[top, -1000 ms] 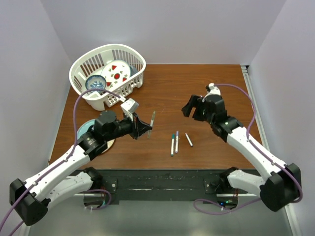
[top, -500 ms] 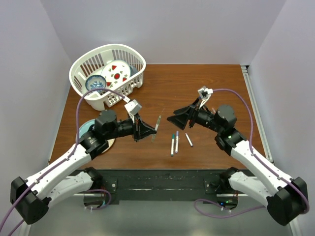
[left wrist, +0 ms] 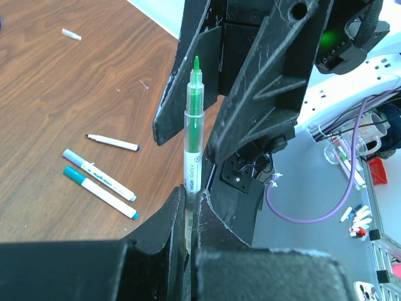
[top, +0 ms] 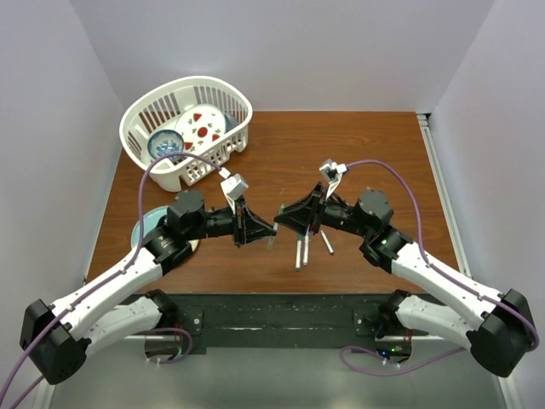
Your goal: Insert the pens into the pen caps
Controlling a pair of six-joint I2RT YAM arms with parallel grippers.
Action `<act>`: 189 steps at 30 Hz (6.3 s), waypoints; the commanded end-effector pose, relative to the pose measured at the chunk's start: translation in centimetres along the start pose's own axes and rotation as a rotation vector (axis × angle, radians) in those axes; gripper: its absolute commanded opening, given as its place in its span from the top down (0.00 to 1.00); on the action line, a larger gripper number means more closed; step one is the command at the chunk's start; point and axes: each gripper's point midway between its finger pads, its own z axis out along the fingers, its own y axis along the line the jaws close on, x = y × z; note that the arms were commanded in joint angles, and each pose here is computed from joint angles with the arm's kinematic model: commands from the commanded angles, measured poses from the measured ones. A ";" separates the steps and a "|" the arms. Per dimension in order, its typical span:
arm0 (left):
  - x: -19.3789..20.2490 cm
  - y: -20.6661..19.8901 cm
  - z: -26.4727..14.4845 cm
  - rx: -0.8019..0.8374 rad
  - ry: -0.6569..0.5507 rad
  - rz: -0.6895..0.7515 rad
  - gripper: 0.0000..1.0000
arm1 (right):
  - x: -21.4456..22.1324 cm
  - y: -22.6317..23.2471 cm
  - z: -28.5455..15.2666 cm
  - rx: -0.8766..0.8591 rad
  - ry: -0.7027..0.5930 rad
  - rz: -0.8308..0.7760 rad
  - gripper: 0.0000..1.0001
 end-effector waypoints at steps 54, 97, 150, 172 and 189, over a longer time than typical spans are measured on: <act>-3.3 3.5 -5.8 -0.402 -0.116 0.171 1.00 | -2.5 -22.6 -14.1 1.304 -0.282 0.401 0.38; -2.4 3.9 -6.0 -0.418 -0.097 0.159 1.00 | -0.9 -40.2 -24.0 1.945 -0.698 1.473 0.44; -3.9 3.3 -7.5 -0.450 -0.177 0.169 1.00 | 7.5 -41.7 -24.9 1.934 0.096 1.131 1.00; 1.4 4.0 -1.7 -0.259 0.003 -0.036 1.00 | 5.9 -31.3 -7.8 1.074 0.257 0.491 1.00; 1.4 -0.2 0.8 0.070 -0.027 -0.109 1.00 | -7.2 -6.4 1.1 0.174 -0.175 0.166 1.00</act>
